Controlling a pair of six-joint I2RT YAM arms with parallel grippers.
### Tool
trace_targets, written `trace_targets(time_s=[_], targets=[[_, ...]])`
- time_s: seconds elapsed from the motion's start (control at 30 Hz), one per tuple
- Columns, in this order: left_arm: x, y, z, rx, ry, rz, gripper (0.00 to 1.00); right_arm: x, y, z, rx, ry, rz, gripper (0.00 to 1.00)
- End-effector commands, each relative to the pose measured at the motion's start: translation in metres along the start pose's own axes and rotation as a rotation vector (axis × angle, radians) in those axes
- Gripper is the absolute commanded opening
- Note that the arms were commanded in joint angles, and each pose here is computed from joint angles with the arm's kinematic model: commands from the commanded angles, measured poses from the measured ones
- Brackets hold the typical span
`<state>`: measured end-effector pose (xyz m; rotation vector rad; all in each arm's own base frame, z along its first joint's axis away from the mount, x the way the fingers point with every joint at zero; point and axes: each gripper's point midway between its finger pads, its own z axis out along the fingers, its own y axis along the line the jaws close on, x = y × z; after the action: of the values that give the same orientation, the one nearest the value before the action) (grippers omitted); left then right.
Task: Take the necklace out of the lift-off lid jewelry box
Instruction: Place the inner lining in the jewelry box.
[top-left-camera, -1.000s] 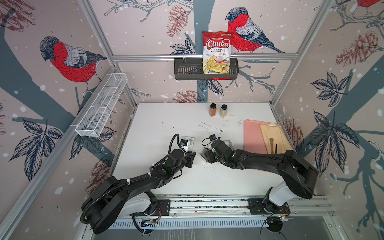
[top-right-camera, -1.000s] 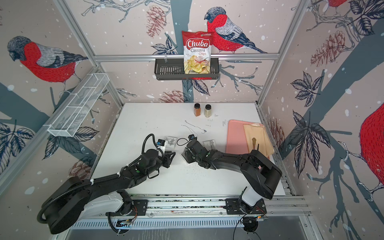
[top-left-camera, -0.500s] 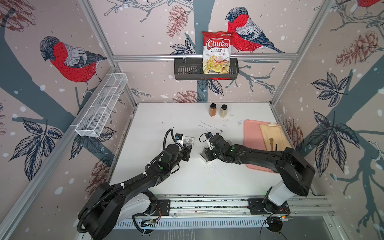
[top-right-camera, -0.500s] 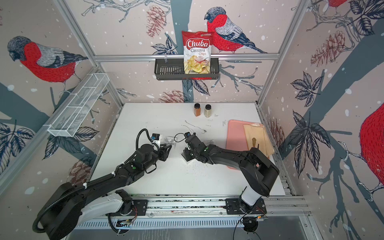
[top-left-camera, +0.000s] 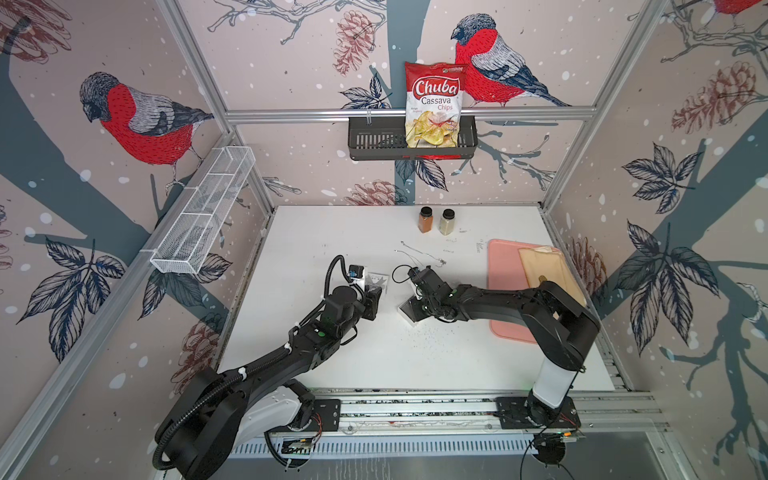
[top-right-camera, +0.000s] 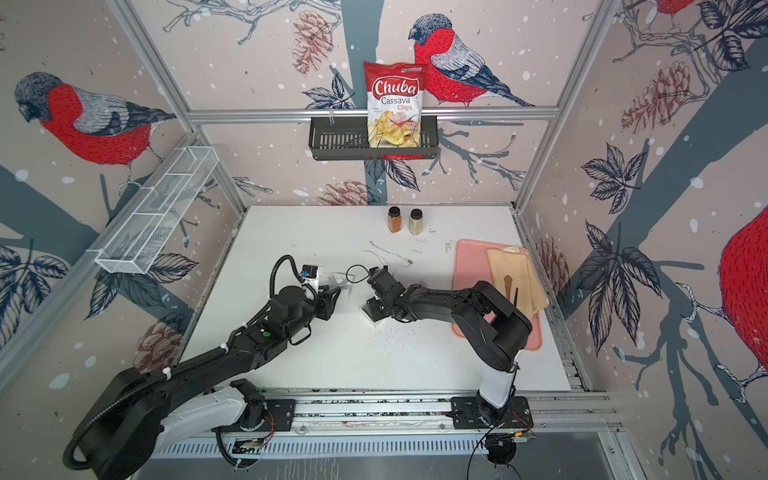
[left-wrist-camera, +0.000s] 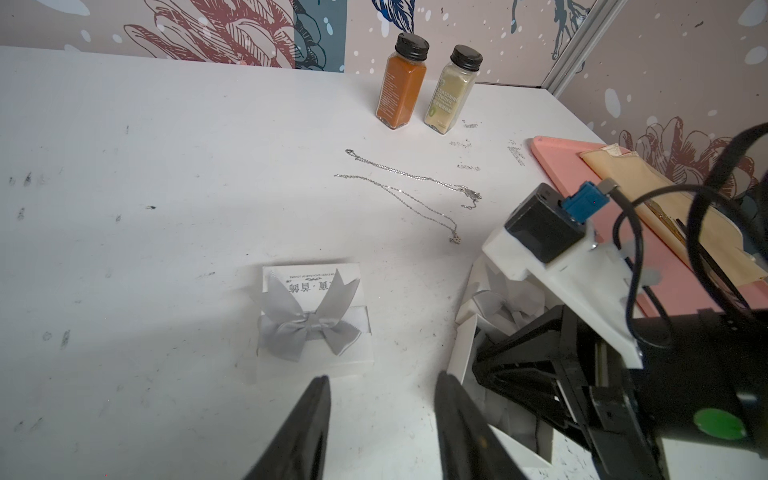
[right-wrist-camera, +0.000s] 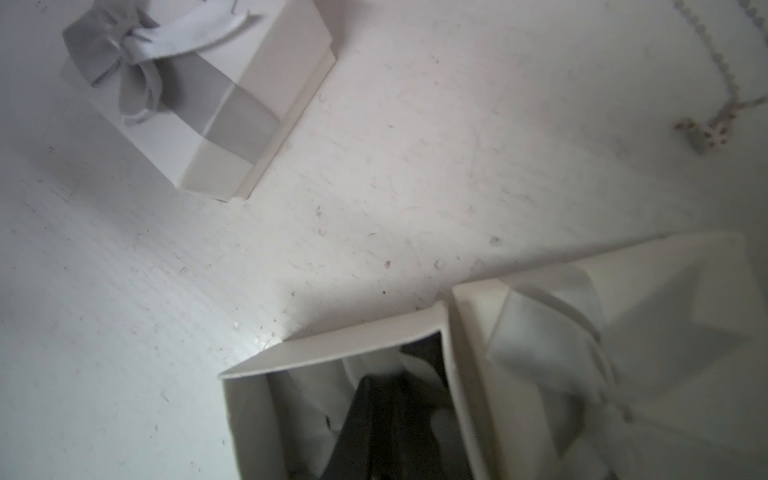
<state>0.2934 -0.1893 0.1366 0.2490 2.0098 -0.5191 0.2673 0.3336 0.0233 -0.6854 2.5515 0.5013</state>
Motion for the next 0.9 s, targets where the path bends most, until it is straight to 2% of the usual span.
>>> trace_targets(time_s=[0.0,0.2,0.3,0.37,0.5,0.6,0.77,0.87], targets=[[-0.008,0.002,-0.001,-0.012,-0.020,0.006,0.46,0.015,0.008,0.004,-0.052,0.071,-0.004,0.13],[-0.010,0.006,-0.004,-0.027,-0.030,0.003,0.46,0.006,0.040,-0.015,-0.191,0.033,-0.097,0.13],[-0.012,0.008,-0.005,-0.032,-0.035,0.002,0.46,0.000,0.047,-0.028,-0.218,0.013,-0.137,0.14],[-0.013,0.009,-0.005,-0.036,-0.039,0.000,0.46,-0.005,0.042,-0.034,-0.185,0.000,-0.146,0.16],[-0.015,0.010,-0.005,-0.037,-0.045,-0.002,0.47,-0.013,0.025,-0.039,-0.069,0.003,-0.140,0.14],[-0.016,0.010,-0.005,-0.040,-0.046,0.000,0.55,-0.009,0.014,-0.038,0.018,0.042,-0.141,0.14],[-0.021,0.012,-0.007,-0.053,-0.060,0.013,0.72,0.006,0.007,-0.035,0.051,0.099,-0.116,0.11],[-0.025,0.016,-0.009,-0.068,-0.074,0.021,0.75,0.013,0.004,-0.032,0.077,0.138,-0.117,0.11]])
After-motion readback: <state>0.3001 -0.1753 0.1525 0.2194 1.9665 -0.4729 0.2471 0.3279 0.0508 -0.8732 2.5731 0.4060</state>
